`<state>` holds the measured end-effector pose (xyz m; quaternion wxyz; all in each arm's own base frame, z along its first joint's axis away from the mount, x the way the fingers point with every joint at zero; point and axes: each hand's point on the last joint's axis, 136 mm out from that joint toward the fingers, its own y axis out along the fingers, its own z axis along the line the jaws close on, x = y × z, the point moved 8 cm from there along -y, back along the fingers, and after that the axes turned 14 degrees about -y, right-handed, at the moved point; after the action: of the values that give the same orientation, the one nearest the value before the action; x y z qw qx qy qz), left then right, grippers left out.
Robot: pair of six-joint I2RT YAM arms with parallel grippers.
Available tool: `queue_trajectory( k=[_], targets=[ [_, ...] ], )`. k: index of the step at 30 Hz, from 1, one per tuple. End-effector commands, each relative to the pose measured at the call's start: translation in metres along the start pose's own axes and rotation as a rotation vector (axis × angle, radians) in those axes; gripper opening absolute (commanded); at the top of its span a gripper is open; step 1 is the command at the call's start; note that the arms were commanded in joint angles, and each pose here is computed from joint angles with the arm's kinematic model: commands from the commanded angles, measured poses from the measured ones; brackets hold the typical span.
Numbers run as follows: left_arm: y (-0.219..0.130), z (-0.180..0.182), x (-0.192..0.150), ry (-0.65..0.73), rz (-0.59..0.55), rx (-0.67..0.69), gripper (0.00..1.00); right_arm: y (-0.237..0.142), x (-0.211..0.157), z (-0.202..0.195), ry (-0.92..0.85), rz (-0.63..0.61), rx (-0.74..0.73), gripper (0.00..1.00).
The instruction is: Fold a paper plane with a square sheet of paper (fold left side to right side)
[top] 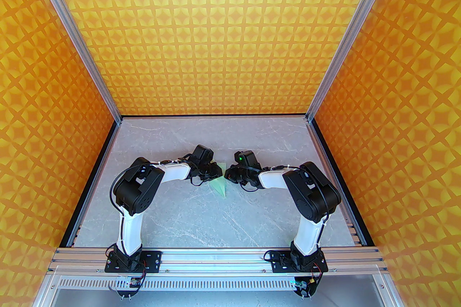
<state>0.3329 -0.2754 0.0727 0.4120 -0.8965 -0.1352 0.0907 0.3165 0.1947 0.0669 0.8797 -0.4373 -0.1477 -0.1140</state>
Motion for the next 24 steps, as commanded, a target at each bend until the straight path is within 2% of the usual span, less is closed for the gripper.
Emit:
queue_trajectory(
  k=[1,4,8,17,24],
  targets=[
    [0.004,0.012,-0.002,-0.01,0.004,0.068,0.19,-0.018,0.0,0.002,-0.003,-0.024,-0.033,0.12],
    [0.004,0.012,-0.003,-0.013,0.003,0.066,0.19,-0.029,-0.002,0.008,0.007,-0.043,-0.002,0.22],
    [0.005,0.014,-0.005,-0.017,0.005,0.067,0.19,-0.039,-0.011,0.015,0.018,-0.061,0.045,0.23],
    [0.005,0.015,-0.006,-0.019,0.004,0.064,0.19,-0.038,-0.042,0.048,-0.027,-0.004,0.183,0.13],
    [0.006,0.014,-0.006,-0.017,0.006,0.063,0.19,-0.029,-0.057,0.042,-0.023,0.045,0.15,0.12]
  ],
)
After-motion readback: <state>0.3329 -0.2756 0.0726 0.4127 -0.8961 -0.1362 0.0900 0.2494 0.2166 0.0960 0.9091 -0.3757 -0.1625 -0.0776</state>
